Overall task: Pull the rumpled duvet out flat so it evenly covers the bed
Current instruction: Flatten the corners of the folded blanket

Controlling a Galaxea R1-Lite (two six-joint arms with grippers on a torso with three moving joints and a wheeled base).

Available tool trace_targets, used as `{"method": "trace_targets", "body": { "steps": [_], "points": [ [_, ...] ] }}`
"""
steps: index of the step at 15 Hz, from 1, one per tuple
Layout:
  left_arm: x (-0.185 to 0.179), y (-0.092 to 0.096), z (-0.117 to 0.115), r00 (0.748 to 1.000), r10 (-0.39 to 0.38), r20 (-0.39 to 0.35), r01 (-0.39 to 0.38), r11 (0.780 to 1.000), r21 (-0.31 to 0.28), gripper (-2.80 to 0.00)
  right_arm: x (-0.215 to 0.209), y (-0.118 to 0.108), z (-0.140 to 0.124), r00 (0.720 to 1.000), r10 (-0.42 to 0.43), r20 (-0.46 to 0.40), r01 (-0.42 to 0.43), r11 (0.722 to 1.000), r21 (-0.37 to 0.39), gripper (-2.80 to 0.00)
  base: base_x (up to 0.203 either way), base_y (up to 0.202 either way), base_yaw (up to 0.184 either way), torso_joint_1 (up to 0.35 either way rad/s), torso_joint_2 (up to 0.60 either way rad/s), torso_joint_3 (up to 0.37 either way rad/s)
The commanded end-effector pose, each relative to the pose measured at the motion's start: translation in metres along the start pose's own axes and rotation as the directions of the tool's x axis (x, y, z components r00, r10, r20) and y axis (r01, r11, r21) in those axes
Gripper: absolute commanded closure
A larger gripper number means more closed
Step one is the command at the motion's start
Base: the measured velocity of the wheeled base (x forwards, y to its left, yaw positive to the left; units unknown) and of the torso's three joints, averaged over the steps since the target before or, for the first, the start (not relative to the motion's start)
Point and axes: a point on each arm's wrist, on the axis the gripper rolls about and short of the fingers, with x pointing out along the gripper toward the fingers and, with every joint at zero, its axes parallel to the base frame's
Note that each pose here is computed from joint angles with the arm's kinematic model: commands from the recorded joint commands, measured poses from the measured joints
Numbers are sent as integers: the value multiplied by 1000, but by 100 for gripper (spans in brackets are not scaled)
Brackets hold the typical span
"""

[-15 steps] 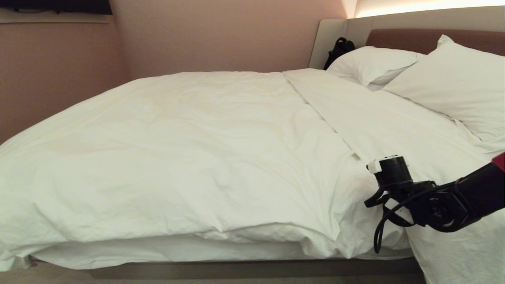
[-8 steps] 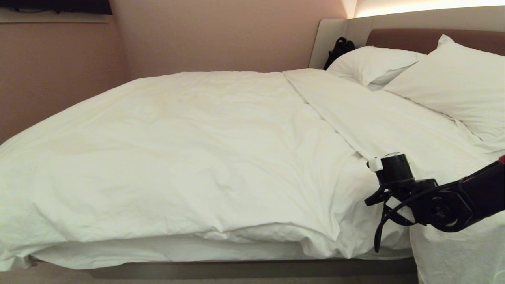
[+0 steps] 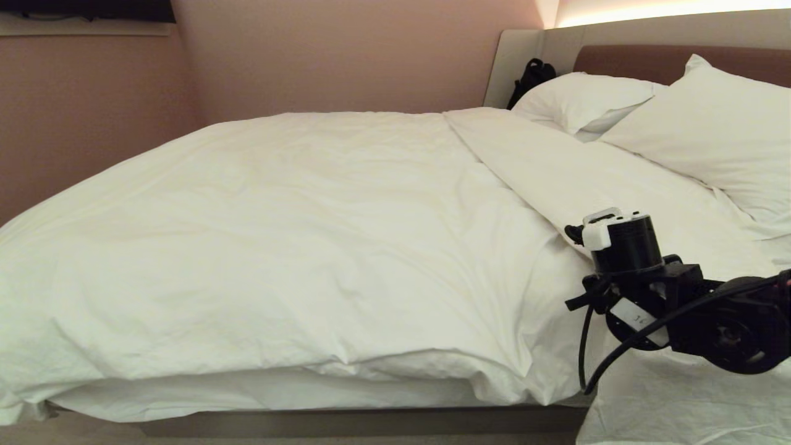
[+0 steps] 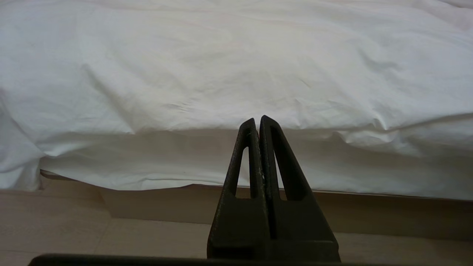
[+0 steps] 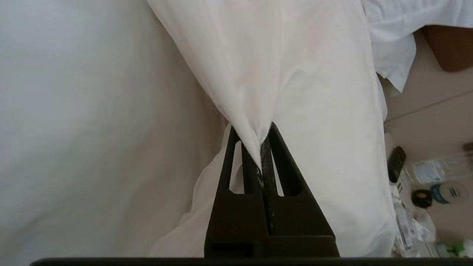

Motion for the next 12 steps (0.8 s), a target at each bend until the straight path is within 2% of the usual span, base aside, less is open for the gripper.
{"method": "trace_targets", "body": {
  "steps": [1, 4, 8, 10, 11, 12],
  "points": [
    [0, 0, 0, 1000, 1, 0, -1, 1000, -1, 0, -8, -2, 4, 1000, 12, 23, -13, 1000, 21, 0, 0, 0, 0, 0, 0, 0],
    [0, 0, 0, 1000, 1, 1, -1, 1000, -1, 0, -8, 7, 1, 999, 42, 21, -42, 999, 7, 0, 0, 0, 0, 0, 0, 0],
    [0, 0, 0, 1000, 1, 0, -1, 1000, -1, 0, -4, 14, 3, 999, 49, 18, -49, 998, 29, 0, 0, 0, 0, 0, 0, 0],
    [0, 0, 0, 1000, 1, 0, -1, 1000, -1, 0, 0, 21, -4, 999, 51, -1, -51, 999, 8, 0, 0, 0, 0, 0, 0, 0],
    [0, 0, 0, 1000, 1, 1, -1, 1000, -1, 0, 2, 25, -8, 998, 54, -11, -54, 999, 0, -280, 0, 0, 0, 0, 0, 0],
    [0, 0, 0, 1000, 1, 1, -1, 1000, -1, 0, 2, 27, -9, 998, 62, -16, -62, 998, -1, -280, 0, 0, 0, 0, 0, 0]
  ]
}}
